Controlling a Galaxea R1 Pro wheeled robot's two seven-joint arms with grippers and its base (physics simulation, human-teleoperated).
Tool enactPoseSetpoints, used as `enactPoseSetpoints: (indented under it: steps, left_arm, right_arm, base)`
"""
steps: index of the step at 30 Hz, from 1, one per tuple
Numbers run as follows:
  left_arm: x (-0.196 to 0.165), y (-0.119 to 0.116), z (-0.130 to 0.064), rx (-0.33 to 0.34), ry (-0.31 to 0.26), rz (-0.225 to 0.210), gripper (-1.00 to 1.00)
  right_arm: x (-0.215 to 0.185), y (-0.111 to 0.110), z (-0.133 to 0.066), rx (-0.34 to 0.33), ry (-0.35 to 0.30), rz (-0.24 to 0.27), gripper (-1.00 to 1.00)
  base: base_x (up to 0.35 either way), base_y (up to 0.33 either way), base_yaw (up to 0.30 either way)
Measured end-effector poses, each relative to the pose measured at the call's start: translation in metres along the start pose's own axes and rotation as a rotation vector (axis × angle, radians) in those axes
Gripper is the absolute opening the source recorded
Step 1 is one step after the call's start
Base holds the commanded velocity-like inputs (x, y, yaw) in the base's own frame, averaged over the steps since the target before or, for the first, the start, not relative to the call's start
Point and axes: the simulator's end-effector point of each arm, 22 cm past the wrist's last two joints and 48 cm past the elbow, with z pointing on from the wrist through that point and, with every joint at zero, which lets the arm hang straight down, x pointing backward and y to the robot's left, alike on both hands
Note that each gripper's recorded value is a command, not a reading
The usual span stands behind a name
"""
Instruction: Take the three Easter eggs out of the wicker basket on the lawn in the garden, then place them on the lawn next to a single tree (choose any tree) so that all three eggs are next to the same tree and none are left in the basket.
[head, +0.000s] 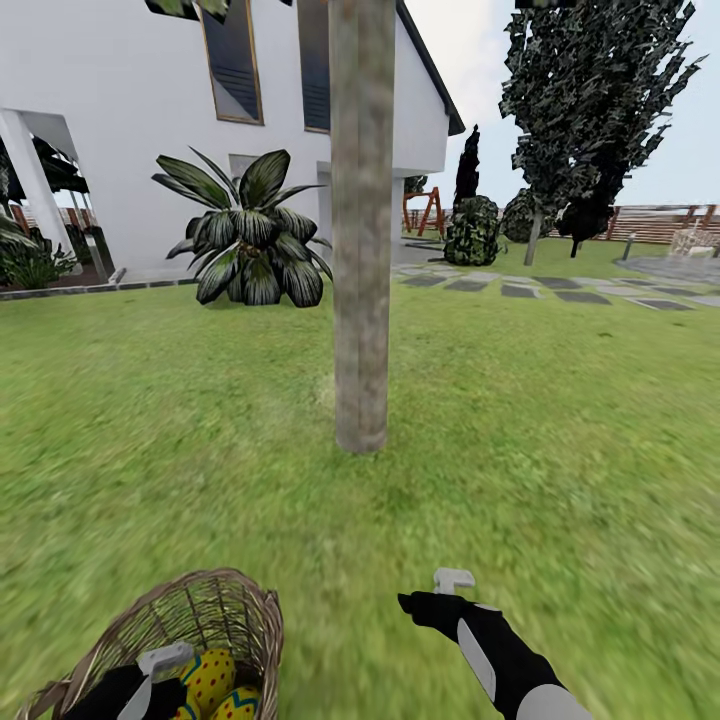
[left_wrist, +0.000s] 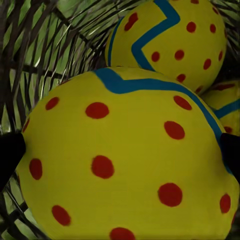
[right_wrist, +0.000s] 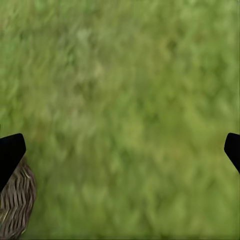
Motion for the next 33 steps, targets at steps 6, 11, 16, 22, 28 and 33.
enactPoseSetpoints:
  steps: [6,11,16,22,28,33]
  left_arm:
    - [-0.011,-0.001,-0.012,0.004,-0.014,-0.002,-1.00]
    - [-0.020,-0.001,-0.022,0.009,-0.023,-0.004,-1.00]
    - [-0.041,-0.001,-0.036,0.012,-0.057,-0.007,-1.00]
    - [-0.049,-0.001,-0.048,0.012,-0.060,-0.006,-1.00]
    - [-0.054,-0.001,-0.060,0.016,-0.053,-0.006,-1.00]
    - [-0.059,-0.003,-0.069,0.025,-0.052,-0.006,-1.00]
  right_arm:
    - [-0.010,0.004,-0.008,0.000,0.001,0.000,1.00]
    - [-0.019,0.007,-0.015,0.000,0.001,0.000,1.00]
    - [-0.027,0.010,-0.021,0.000,0.000,0.000,1.00]
    - [-0.038,0.014,-0.029,0.000,0.000,-0.001,1.00]
    - [-0.047,0.017,-0.037,-0.001,0.000,0.000,1.00]
    - [-0.056,0.020,-0.044,0.000,0.000,0.000,1.00]
  base:
    - [0.000,0.000,0.000]
    - [0.000,0.000,0.000]
    - [0.000,0.000,0.000]
    - [0.000,0.000,0.000]
    - [0.000,0.000,0.000]
    - [0.000,0.000,0.000]
